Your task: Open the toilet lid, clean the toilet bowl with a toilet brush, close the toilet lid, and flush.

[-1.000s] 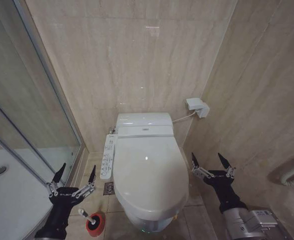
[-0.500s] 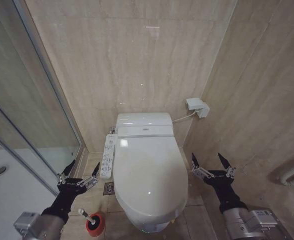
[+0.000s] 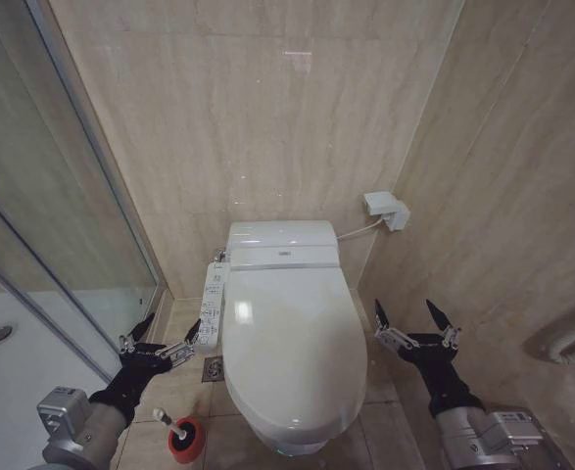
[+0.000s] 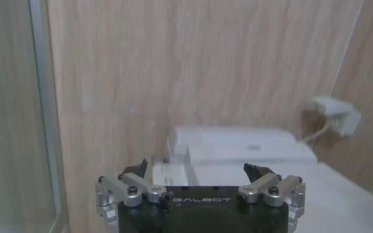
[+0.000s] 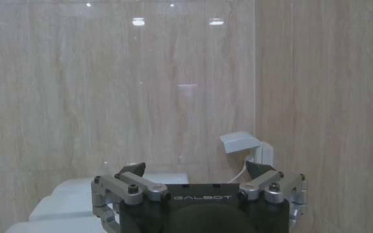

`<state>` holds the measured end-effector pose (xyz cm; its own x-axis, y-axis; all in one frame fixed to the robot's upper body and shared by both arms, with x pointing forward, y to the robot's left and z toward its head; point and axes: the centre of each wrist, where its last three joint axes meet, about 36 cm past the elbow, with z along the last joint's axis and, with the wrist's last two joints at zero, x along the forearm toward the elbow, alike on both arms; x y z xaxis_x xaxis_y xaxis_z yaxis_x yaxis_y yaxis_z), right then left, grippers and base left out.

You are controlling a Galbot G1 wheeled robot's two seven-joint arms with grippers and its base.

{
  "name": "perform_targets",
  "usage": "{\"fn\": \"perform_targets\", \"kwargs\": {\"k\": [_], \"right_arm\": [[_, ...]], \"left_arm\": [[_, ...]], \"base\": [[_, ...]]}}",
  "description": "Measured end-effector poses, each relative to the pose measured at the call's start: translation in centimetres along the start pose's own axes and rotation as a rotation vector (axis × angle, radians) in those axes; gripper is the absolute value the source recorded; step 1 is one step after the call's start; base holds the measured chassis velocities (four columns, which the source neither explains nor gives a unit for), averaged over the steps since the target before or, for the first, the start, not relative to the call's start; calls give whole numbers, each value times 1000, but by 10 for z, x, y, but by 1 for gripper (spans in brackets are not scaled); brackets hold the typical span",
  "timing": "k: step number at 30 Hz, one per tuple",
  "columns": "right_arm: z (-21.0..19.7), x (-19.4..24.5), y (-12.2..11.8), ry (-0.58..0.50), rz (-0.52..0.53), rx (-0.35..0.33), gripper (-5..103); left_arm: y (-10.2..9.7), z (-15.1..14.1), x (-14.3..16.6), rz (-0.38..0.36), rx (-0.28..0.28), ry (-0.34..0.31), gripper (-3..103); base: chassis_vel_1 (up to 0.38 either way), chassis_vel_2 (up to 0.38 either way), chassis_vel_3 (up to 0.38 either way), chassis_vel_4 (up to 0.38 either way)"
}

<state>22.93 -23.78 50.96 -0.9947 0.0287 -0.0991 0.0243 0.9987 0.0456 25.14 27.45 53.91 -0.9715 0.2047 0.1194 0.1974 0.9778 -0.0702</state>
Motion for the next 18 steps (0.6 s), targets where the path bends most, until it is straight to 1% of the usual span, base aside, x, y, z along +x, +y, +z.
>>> {"fn": "perform_targets", "kwargs": {"k": [1, 3, 4, 5, 6, 7, 8, 9, 10, 13, 14, 18], "right_arm": [[0, 0, 0, 0, 0, 0, 100], [0, 0, 0, 0, 0, 0, 100], [0, 0, 0, 0, 0, 0, 100], [0, 0, 0, 0, 0, 0, 100], [0, 0, 0, 0, 0, 0, 100], [0, 0, 0, 0, 0, 0, 100], [0, 0, 0, 0, 0, 0, 100], [0, 0, 0, 0, 0, 0, 100], [0, 0, 0, 0, 0, 0, 100], [0, 0, 0, 0, 0, 0, 100], [0, 0, 0, 0, 0, 0, 100], [0, 0, 0, 0, 0, 0, 100]], "left_arm": [[2, -1, 0, 4, -7, -32, 100], [5, -2, 0, 14, -25, -119, 100], [5, -2, 0, 14, -25, -119, 100], [7, -2, 0, 19, -33, -157, 100], [10, -3, 0, 25, -46, -209, 96], [10, -3, 0, 25, -46, -209, 96], [12, -3, 0, 33, -56, -250, 96], [18, 1, -5, 46, -58, -253, 96], [18, 1, -5, 46, -58, -253, 96], [45, 19, -26, 45, -68, -225, 95], [45, 19, -26, 45, -68, -225, 95], [64, 22, -43, 57, -57, -193, 95]], "base": [[0, 0, 0, 0], [0, 0, 0, 0], [0, 0, 0, 0], [0, 0, 0, 0], [0, 0, 0, 0], [0, 0, 0, 0], [0, 0, 0, 0], [0, 0, 0, 0], [0, 0, 0, 0], [0, 0, 0, 0], [0, 0, 0, 0], [0, 0, 0, 0]]}}
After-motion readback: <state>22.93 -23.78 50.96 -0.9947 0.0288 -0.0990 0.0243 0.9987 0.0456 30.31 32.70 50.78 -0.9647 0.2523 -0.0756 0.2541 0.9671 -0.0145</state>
